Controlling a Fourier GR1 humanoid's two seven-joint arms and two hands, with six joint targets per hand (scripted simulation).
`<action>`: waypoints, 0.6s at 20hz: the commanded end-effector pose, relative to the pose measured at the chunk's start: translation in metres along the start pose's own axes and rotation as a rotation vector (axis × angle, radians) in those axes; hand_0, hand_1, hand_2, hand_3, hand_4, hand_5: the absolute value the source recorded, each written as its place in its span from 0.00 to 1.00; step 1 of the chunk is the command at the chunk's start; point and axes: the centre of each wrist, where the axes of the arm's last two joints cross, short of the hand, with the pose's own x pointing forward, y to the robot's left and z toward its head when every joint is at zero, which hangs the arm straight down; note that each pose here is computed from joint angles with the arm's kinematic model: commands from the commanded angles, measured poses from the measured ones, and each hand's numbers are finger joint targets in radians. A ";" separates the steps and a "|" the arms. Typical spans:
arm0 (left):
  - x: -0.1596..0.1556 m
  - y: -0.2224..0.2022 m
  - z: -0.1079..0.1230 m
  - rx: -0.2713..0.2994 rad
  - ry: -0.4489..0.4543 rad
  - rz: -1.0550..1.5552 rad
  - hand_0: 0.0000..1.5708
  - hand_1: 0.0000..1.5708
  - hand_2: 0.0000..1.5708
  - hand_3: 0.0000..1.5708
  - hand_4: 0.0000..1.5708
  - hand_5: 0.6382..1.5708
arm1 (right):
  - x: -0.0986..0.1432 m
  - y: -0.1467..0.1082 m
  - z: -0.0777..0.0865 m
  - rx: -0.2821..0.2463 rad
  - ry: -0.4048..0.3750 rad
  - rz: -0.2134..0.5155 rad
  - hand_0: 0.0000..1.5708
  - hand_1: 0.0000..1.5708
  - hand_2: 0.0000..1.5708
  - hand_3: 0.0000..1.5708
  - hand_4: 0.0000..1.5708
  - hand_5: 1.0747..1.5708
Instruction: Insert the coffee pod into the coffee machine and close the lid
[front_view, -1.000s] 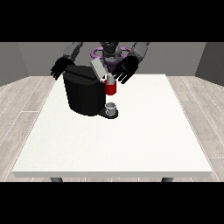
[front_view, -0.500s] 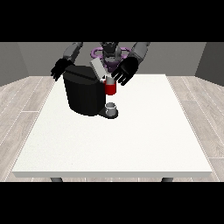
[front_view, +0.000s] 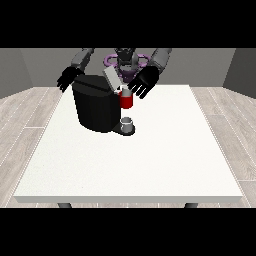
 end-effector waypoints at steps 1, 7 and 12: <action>0.014 0.012 -0.005 0.066 -0.040 -0.045 0.68 0.68 0.71 0.61 0.23 1.00 | -0.005 0.013 0.000 0.003 -0.069 0.007 0.00 0.00 0.00 0.00 0.28 1.00; 0.016 -0.004 -0.005 -0.083 -0.066 -0.103 0.00 0.00 0.00 0.00 0.00 1.00 | 0.004 0.005 -0.014 -0.019 -0.027 -0.010 0.00 0.00 0.00 0.00 0.26 1.00; 0.007 0.017 -0.003 -0.089 -0.006 -0.117 0.00 0.00 0.00 0.00 0.00 1.00 | -0.011 0.017 0.004 -0.012 0.008 0.011 0.00 0.00 0.00 0.00 0.26 1.00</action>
